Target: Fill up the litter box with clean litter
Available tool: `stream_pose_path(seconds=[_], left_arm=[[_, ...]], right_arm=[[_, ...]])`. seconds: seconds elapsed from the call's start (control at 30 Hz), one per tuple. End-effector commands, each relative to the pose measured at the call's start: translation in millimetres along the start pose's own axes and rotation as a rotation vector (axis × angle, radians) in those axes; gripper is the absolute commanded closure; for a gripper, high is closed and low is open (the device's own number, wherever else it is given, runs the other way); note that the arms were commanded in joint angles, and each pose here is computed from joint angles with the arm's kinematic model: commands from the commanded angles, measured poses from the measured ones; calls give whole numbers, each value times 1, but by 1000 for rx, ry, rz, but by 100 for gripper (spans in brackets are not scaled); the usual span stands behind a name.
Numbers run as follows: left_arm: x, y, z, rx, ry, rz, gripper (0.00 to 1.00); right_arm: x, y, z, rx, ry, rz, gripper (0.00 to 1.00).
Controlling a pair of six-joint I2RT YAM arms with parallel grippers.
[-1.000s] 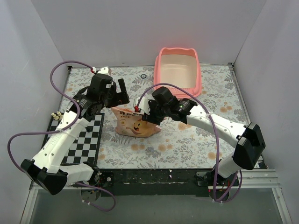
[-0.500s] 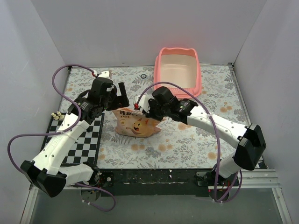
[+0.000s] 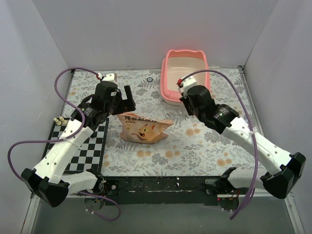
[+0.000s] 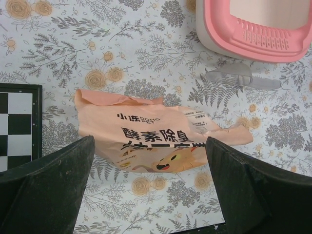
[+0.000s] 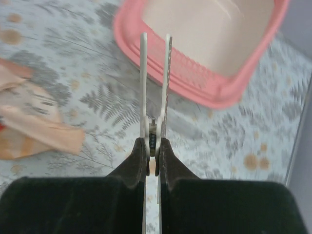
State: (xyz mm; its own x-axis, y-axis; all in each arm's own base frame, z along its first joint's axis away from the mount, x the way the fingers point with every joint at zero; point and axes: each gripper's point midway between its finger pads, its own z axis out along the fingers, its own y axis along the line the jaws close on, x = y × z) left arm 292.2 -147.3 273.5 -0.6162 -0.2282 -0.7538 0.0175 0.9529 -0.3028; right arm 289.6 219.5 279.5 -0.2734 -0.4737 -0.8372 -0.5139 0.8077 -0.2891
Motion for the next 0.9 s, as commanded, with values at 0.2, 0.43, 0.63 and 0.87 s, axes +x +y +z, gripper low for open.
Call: stream_pose_path(seconds=[0.2,0.43,0.63,0.87], left_arm=[[-3,-17,2,100,-22,22,2],[6,-21,16,130,-20,38,2],[-9,-1,30,-10,-84,50,2],[-16,19,40,-163,-85,51,2]], right_arm=[[199,-99,-10,496,411,754,99],[292,-95,-16,576,556,951,99],[317,-87,-12,550,603,1009,99],[301,-101,-12,550,571,977,53]])
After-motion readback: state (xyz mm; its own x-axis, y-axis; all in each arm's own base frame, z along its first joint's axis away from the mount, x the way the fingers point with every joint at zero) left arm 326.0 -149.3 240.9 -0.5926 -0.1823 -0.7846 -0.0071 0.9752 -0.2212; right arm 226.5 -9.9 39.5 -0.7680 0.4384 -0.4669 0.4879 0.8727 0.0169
